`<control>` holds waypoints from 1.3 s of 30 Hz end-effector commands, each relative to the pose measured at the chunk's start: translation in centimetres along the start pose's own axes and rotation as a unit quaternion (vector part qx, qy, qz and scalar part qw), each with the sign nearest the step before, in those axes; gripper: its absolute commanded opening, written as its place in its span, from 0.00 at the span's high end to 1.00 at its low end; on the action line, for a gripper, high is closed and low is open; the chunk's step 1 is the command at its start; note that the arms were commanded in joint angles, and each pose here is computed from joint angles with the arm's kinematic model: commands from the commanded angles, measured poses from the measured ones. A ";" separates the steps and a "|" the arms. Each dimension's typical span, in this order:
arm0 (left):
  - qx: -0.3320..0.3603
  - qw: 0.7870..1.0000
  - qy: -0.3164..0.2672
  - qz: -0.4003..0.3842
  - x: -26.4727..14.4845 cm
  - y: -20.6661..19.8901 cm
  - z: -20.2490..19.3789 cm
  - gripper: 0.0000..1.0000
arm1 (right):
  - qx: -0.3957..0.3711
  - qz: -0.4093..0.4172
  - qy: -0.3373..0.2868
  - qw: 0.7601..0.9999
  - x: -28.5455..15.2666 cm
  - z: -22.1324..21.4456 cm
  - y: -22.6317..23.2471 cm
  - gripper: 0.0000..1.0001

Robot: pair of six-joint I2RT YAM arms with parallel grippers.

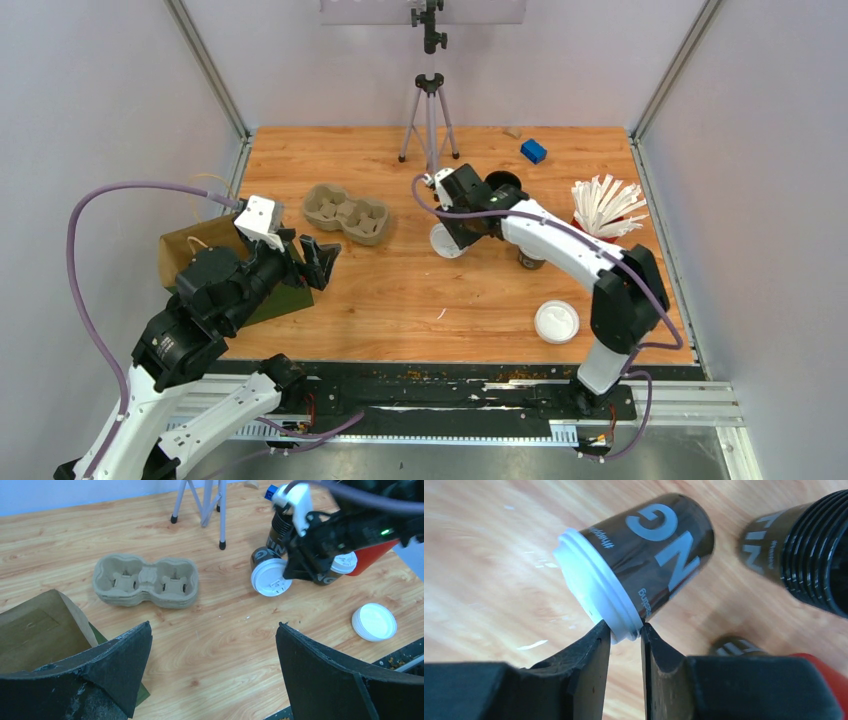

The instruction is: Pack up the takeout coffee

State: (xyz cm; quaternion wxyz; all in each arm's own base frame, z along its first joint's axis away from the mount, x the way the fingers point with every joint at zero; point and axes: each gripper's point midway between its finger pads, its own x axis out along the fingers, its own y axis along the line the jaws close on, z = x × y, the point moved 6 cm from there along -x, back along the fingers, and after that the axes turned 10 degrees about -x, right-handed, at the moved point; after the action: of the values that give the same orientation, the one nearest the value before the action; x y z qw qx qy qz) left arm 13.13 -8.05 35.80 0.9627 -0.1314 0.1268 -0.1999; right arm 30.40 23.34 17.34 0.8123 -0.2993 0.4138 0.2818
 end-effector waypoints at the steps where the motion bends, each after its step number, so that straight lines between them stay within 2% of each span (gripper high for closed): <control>1: -0.002 1.000 -0.019 0.001 -0.5 0.0 0.8 0.00 | 0.152 0.147 -0.077 0.974 -4.6 1.2 0.9 0.72; 4: -0.007 1.000 -0.021 -0.003 -0.5 -0.1 0.8 0.00 | 0.236 0.230 -0.070 0.942 -4.6 -0.1 1.2 0.72; 8: -0.011 1.000 -0.019 -0.006 -0.5 -0.1 0.7 0.00 | 0.312 0.273 -0.053 0.909 -3.9 -1.8 0.8 0.71; 17: -0.015 1.000 -0.018 -0.005 -0.4 -0.1 0.5 0.00 | 0.394 0.284 -0.046 0.873 -2.2 -3.2 -1.7 0.70; 30: -0.010 1.000 -0.015 -0.001 -0.1 0.0 0.4 0.00 | 0.442 0.271 -0.020 0.855 0.6 -4.3 -3.4 0.69; 34: -0.008 1.000 -0.015 0.001 -0.2 0.1 0.2 0.00 | 0.453 0.262 -0.018 0.852 0.9 -4.6 -3.8 0.63; 39: -0.008 1.000 -0.014 0.001 0.0 0.1 0.2 0.00 | 0.455 0.255 -0.018 0.853 1.1 -4.4 -4.1 0.61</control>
State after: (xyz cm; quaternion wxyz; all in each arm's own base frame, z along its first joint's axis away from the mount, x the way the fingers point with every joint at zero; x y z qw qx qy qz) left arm 12.95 -7.93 35.58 0.9624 -0.1341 0.1261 -0.1998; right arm 30.59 17.60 15.21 0.7542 0.2212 0.5551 0.2722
